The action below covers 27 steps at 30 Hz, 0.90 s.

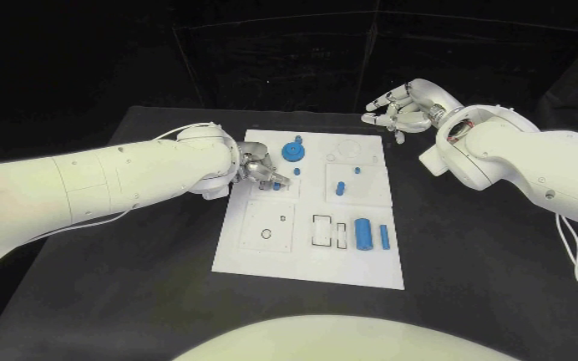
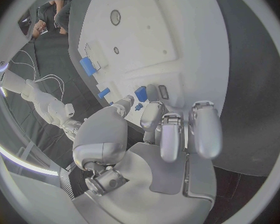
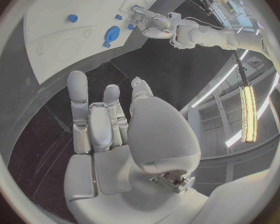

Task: Assemble the parts on the task board

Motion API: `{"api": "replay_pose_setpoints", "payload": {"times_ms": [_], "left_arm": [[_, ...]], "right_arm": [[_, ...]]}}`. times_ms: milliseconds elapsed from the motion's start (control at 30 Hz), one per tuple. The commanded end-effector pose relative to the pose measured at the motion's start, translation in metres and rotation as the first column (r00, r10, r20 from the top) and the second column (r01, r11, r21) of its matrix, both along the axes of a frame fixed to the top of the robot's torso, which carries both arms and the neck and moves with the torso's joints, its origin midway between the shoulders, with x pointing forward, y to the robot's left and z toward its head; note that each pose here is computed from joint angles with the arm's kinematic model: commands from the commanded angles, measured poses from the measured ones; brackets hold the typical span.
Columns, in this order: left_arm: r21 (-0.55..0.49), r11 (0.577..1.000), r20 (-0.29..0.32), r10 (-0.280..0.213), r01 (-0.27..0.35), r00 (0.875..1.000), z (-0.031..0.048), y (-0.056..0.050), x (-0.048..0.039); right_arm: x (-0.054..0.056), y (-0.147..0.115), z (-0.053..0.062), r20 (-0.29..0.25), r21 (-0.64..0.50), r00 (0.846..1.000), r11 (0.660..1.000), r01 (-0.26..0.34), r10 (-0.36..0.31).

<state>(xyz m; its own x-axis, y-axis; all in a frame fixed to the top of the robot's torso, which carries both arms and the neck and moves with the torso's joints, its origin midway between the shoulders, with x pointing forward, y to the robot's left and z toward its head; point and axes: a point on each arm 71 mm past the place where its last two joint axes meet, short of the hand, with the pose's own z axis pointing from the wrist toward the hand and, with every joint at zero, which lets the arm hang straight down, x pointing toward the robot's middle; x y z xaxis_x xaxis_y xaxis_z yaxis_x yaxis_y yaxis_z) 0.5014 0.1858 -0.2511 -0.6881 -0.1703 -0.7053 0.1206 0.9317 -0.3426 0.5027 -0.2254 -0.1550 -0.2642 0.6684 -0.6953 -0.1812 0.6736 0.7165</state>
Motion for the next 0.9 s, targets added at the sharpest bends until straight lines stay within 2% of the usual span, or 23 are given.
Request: {"api": "replay_pose_setpoints", "payload": {"times_ms": [33,100,233,367,433,600,733,900], "left_arm": [[-0.007,1.0,-0.003,-0.001,0.001,1.0,0.0049,0.002,-0.0005],[-0.021,1.0,-0.002,0.007,-0.007,1.0,0.01,0.003,0.0002],[-0.051,0.999,-0.003,0.018,-0.018,1.0,0.0277,0.007,0.0047],[-0.047,0.999,-0.016,0.007,-0.008,1.0,0.0465,0.012,0.0128],[-0.036,0.999,-0.024,0.003,-0.004,1.0,0.0529,0.014,0.0177],[0.022,1.0,-0.045,-0.008,0.008,0.999,0.0596,0.02,0.0305],[0.096,0.995,-0.054,-0.016,0.021,0.998,0.06,0.023,0.0431],[0.15,0.989,-0.055,0.002,0.006,0.998,0.0576,0.026,0.0576]], "right_arm": [[0.0,0.0,0.001,0.006,0.001,1.0,1.0,-0.007,0.007],[0.001,0.0,0.001,0.006,0.001,1.0,1.0,-0.006,0.006],[0.001,-0.001,0.001,0.005,0.001,1.0,1.0,-0.004,0.004],[0.002,-0.001,0.001,0.005,0.001,1.0,1.0,-0.002,0.002],[0.002,-0.001,0.001,0.005,0.001,1.0,1.0,-0.002,0.002],[0.002,0.0,0.0,0.004,0.002,1.0,1.0,-0.003,0.003],[0.003,0.001,0.0,0.003,0.002,1.0,1.0,-0.005,0.005],[0.003,0.002,0.0,0.002,0.003,1.0,1.0,-0.008,0.008]]}}
